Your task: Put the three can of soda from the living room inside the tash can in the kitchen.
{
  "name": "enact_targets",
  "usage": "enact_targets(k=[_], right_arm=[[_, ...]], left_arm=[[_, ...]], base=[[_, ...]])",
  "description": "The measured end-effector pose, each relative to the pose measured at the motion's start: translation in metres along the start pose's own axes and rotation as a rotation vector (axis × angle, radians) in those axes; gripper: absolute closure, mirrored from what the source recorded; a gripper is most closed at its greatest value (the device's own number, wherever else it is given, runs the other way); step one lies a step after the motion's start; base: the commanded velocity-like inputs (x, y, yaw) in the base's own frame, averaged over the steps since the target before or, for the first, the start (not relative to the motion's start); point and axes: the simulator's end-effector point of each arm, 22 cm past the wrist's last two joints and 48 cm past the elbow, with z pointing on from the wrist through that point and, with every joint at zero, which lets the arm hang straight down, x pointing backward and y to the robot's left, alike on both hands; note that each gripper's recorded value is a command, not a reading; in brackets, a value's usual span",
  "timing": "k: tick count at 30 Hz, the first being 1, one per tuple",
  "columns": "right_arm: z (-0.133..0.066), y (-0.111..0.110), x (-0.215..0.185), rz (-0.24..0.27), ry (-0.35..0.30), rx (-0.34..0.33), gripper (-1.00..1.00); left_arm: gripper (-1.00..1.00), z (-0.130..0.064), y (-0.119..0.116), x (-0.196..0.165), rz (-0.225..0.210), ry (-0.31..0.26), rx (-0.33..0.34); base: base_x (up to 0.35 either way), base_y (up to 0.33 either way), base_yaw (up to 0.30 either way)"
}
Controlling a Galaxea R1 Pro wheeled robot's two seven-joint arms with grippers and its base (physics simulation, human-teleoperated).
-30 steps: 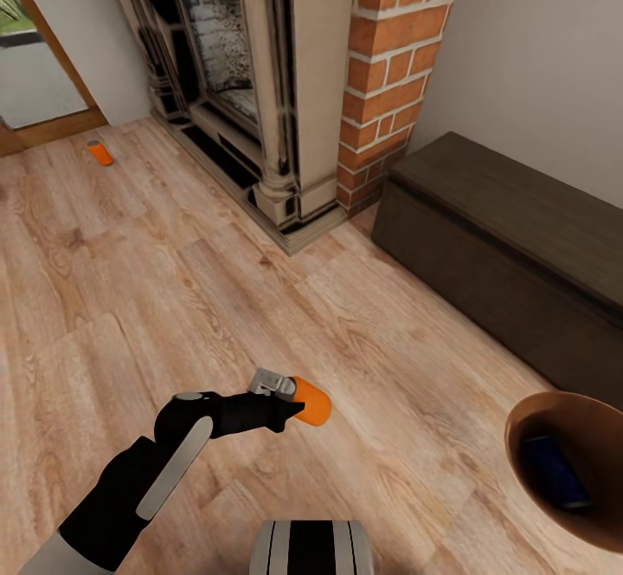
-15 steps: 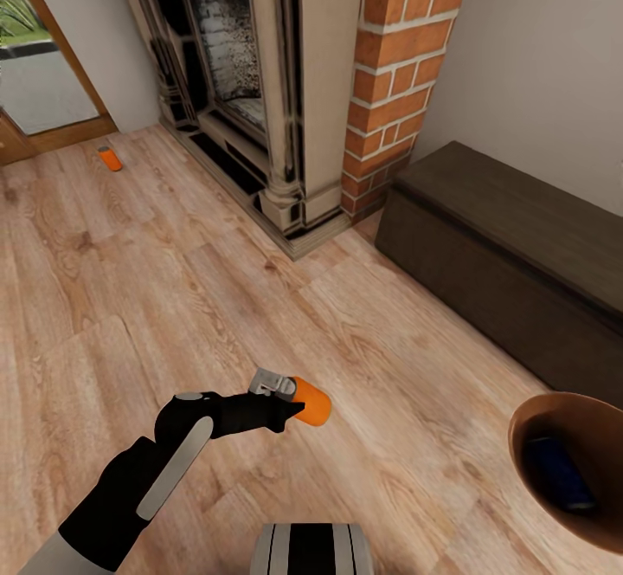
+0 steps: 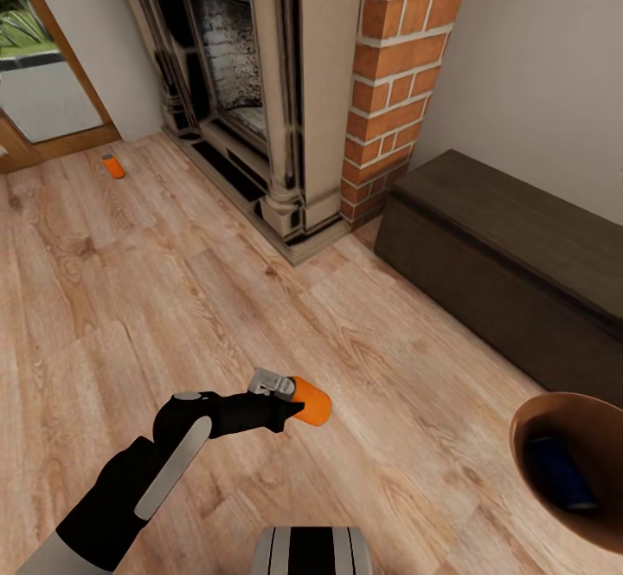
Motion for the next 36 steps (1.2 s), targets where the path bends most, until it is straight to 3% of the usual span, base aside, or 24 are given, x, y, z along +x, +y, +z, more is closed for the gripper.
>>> enact_targets(k=[13,16,19,36], right_arm=[[-0.006,0.001,-0.006,0.001,-0.018,-0.009,1.0],[-0.007,0.002,-0.008,0.001,-0.023,-0.011,1.0],[-0.008,0.002,-0.008,0.001,-0.027,-0.013,1.0],[-0.015,0.005,-0.015,0.004,-0.051,-0.026,1.0]], left_arm=[[1.0,-0.006,-0.005,-0.006,0.014,-0.012,0.002],[1.0,-0.008,-0.018,-0.007,0.015,-0.012,0.061],[1.0,-0.009,-0.022,-0.008,0.02,-0.014,0.076],[1.0,-0.017,-0.029,-0.017,0.039,-0.032,0.079]], base=[[0.0,0.0,0.0],[0.0,0.0,0.0],[0.0,0.0,0.0],[0.0,0.0,0.0]])
